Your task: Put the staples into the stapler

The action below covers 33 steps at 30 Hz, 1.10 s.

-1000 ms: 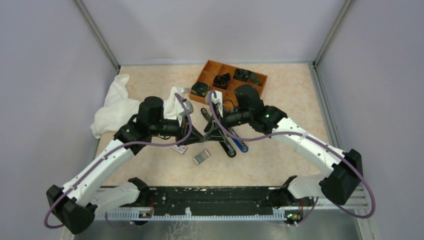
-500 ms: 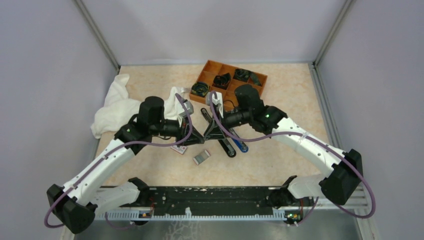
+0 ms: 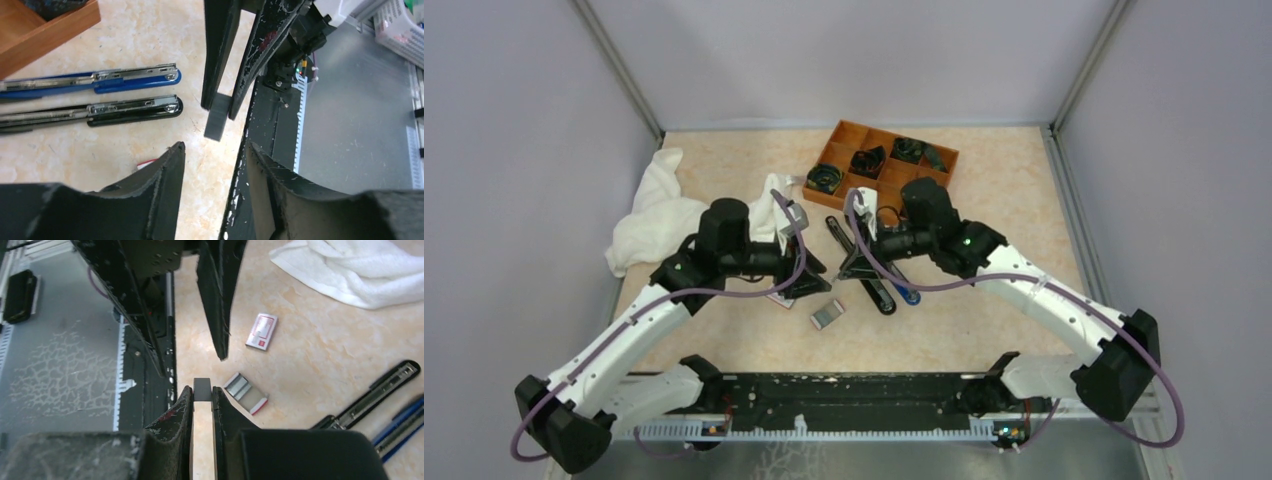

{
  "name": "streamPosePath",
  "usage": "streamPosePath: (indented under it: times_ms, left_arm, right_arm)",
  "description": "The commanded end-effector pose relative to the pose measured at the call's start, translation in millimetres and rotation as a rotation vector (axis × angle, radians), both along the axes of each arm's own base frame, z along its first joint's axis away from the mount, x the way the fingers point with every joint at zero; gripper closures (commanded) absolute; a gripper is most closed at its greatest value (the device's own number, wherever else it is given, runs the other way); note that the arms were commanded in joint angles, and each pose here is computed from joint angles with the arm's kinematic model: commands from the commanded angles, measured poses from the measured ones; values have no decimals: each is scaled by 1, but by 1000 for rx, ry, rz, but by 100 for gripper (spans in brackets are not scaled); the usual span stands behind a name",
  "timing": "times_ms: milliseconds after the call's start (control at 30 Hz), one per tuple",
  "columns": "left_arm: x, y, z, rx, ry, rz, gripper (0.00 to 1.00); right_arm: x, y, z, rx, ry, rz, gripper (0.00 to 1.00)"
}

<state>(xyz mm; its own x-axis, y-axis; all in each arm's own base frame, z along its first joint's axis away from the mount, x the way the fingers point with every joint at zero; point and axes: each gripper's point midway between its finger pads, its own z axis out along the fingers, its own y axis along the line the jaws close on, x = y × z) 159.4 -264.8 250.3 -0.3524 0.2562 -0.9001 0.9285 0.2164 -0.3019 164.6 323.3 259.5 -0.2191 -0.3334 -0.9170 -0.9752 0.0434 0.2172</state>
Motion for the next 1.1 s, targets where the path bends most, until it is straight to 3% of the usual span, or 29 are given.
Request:
streamPosePath:
  times_ms: [0,367,633,1067]
  left_arm:
    - [15,7,-2,-6,-17,144,41]
    - [55,27,-28,-88,91,539,15]
    - [64,35,-67,-85,220,677,1]
    - [68,42,-101,-71,325,785,1]
  right_arm:
    - [21,-8,1,-3,-81,-173,99]
    - [69,-30,-42,2,-128,-520,99]
    - [84,-47,-80,-5,-145,-660,99]
    - [90,-60,-128,-51,-137,-744,99]
